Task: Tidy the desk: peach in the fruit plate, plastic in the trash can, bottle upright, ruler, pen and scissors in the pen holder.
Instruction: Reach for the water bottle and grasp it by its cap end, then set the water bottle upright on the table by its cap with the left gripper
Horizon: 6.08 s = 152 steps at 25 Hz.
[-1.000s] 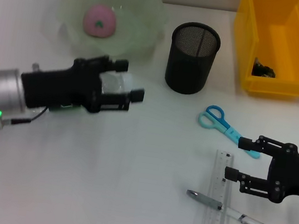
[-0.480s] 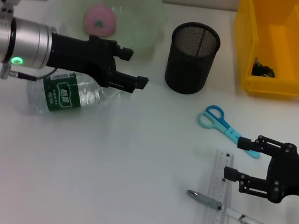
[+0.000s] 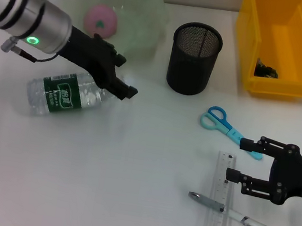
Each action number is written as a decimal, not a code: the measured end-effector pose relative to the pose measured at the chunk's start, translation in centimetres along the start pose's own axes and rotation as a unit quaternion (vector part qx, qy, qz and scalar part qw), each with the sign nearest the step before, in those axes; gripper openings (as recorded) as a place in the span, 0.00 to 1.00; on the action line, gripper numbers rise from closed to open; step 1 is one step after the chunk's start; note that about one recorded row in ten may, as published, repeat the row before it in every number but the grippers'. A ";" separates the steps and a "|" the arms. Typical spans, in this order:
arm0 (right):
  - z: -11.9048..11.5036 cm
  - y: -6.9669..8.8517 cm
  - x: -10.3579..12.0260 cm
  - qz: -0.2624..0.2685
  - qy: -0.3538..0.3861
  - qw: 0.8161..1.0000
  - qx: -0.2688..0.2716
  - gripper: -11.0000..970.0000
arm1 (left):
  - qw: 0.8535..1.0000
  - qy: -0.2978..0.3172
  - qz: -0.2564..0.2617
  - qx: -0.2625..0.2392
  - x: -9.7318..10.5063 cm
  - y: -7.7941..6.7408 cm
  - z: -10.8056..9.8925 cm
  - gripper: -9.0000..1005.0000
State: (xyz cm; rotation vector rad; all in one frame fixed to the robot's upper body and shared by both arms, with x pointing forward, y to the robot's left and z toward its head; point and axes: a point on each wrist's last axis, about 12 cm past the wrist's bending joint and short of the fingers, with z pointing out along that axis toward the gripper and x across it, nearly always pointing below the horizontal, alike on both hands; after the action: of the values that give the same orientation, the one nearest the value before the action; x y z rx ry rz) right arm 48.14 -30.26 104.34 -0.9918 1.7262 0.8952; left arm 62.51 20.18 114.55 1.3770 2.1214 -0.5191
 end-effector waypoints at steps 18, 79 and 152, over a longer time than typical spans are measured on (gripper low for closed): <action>0.2 0.1 0.1 0.005 -0.001 1.000 0.000 0.79 | 0.989 0.107 0.092 -0.045 -3.3 -0.6 2.1 0.74; 0.5 0.1 0.0 0.008 -0.006 1.000 0.001 0.79 | 0.978 0.151 0.135 -0.057 -2.9 -0.8 5.2 0.59; 1.0 -0.1 -0.5 0.001 -0.012 1.000 -0.002 0.79 | 0.971 -0.233 -0.051 -0.002 5.3 -0.6 -5.0 0.47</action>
State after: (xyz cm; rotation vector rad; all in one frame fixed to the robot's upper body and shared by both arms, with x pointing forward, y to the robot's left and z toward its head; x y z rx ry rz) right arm 48.74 -29.27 104.51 -0.9782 1.7059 0.9089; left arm 59.06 26.59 115.04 1.0215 1.8073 -0.7928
